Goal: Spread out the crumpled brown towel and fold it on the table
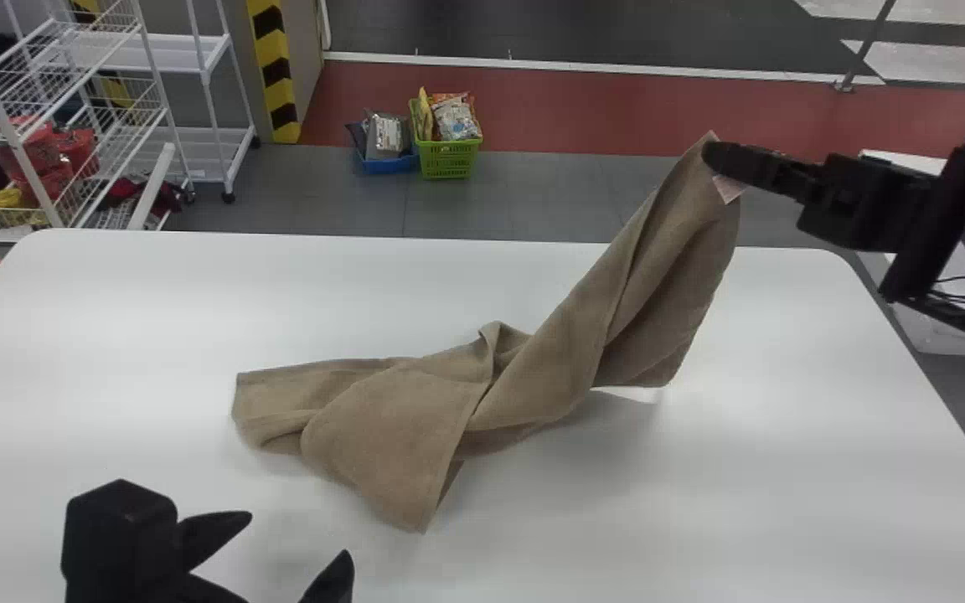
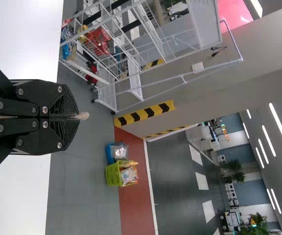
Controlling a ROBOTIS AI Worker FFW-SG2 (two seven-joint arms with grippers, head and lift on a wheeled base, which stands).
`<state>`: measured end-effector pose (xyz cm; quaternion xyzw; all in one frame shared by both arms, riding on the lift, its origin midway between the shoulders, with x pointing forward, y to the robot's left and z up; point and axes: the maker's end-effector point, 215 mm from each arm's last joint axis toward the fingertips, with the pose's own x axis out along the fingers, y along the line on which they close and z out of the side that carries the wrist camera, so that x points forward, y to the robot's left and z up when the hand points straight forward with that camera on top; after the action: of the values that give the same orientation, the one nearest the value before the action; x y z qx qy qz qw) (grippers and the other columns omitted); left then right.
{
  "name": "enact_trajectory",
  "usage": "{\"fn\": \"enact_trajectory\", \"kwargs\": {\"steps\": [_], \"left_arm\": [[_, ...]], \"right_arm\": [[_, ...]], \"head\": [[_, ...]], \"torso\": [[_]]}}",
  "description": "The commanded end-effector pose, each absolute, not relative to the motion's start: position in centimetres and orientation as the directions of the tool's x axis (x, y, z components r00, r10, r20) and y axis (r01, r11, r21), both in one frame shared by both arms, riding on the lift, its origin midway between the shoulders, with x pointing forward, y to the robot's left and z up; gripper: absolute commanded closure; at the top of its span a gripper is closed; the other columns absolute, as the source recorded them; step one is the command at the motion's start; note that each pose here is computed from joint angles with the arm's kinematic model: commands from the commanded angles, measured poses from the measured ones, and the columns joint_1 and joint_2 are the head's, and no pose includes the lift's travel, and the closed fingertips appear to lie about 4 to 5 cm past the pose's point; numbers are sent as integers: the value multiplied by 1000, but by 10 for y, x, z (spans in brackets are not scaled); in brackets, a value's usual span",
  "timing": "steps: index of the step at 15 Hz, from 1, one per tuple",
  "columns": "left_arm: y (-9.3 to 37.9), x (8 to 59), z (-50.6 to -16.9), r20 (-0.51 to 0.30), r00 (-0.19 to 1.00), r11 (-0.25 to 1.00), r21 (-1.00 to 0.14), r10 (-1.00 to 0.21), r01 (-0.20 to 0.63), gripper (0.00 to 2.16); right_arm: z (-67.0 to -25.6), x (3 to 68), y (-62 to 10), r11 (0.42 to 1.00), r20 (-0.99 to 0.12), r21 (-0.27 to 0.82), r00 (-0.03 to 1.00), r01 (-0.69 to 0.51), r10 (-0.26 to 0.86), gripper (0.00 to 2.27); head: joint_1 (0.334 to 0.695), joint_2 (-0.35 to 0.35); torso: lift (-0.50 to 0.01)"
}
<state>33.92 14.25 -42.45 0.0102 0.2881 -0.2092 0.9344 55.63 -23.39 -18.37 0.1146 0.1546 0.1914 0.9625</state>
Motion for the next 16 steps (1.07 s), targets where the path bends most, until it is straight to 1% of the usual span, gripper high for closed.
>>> {"fn": "enact_trajectory", "kwargs": {"steps": [1, 3, 5, 7, 10, 13, 16], "left_arm": [[119, 337, -414, -515, 751, 900, -108, -413, 421, 39], [110, 341, -400, -489, 762, 897, -118, -425, 425, 46], [93, 336, -391, -474, 764, 893, -133, -438, 430, 46], [78, 333, -391, -474, 765, 895, -139, -435, 423, 87], [47, 325, -396, -480, 760, 894, -142, -438, 425, 90], [24, 339, -383, -399, 826, 915, -112, -398, 387, 107], [-6, 355, -375, -286, 901, 942, -24, -327, 334, 110]], "right_arm": [[-190, 555, -214, 894, -268, 264, 863, -361, 428, 1744], [-195, 555, -204, 898, -269, 227, 862, -378, 431, 1744], [-194, 556, -203, 899, -263, 218, 864, -380, 429, 1744], [-194, 555, -202, 897, -257, 218, 864, -384, 432, 1744], [-196, 553, -196, 892, -240, 205, 863, -403, 445, 1744], [-197, 552, -190, 888, -229, 190, 861, -418, 454, 1744], [-202, 549, -190, 885, -231, 201, 858, -419, 459, 1744]], "head": [[695, -108], [695, -118], [695, -118], [695, -129], [695, -151], [695, -181], [695, -194]], "torso": [[-127], [-127], [-127], [-127], [-127], [-127], [-127]]}}
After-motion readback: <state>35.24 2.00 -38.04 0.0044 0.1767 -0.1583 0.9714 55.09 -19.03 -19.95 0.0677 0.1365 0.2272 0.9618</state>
